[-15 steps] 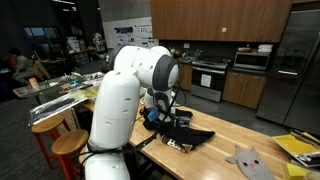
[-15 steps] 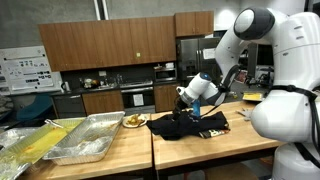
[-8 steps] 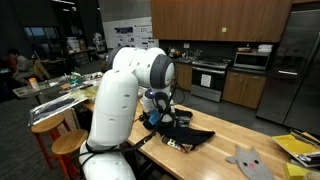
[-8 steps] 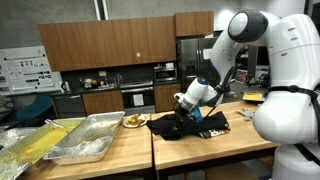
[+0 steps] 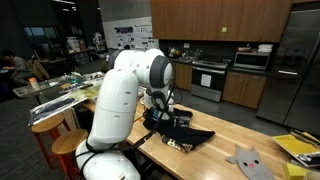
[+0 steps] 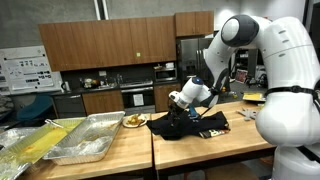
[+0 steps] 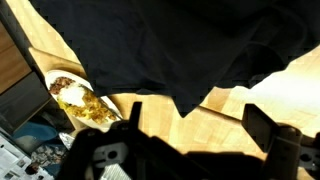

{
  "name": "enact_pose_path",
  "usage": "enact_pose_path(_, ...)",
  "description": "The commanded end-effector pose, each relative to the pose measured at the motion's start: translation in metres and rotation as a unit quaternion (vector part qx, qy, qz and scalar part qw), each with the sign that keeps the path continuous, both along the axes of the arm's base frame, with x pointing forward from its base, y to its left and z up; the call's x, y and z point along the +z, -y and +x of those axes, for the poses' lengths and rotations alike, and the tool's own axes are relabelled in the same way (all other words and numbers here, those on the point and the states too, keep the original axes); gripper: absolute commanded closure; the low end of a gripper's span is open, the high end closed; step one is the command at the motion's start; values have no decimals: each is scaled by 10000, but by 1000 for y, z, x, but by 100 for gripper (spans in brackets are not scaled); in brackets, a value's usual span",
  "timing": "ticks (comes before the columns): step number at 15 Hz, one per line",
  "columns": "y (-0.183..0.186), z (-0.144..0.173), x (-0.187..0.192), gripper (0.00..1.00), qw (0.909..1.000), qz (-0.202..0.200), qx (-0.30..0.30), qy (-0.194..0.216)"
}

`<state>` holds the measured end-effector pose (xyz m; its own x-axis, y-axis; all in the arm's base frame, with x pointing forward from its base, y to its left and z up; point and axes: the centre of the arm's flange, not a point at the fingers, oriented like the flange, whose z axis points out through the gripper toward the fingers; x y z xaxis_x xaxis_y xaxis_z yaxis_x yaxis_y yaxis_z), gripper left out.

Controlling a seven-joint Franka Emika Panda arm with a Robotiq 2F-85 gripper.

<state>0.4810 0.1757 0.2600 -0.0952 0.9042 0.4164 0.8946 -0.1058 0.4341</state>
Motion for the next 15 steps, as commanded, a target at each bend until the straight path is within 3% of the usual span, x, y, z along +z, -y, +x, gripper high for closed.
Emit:
enact_pose_path(1,-2,20,-3,0,9994,-19,302,136)
enact_pose_path(14,-4,34,-71,0,9970,57,497,-582)
enact_pose_path(15,-3,33,-76,25,9968,-52,465,-642)
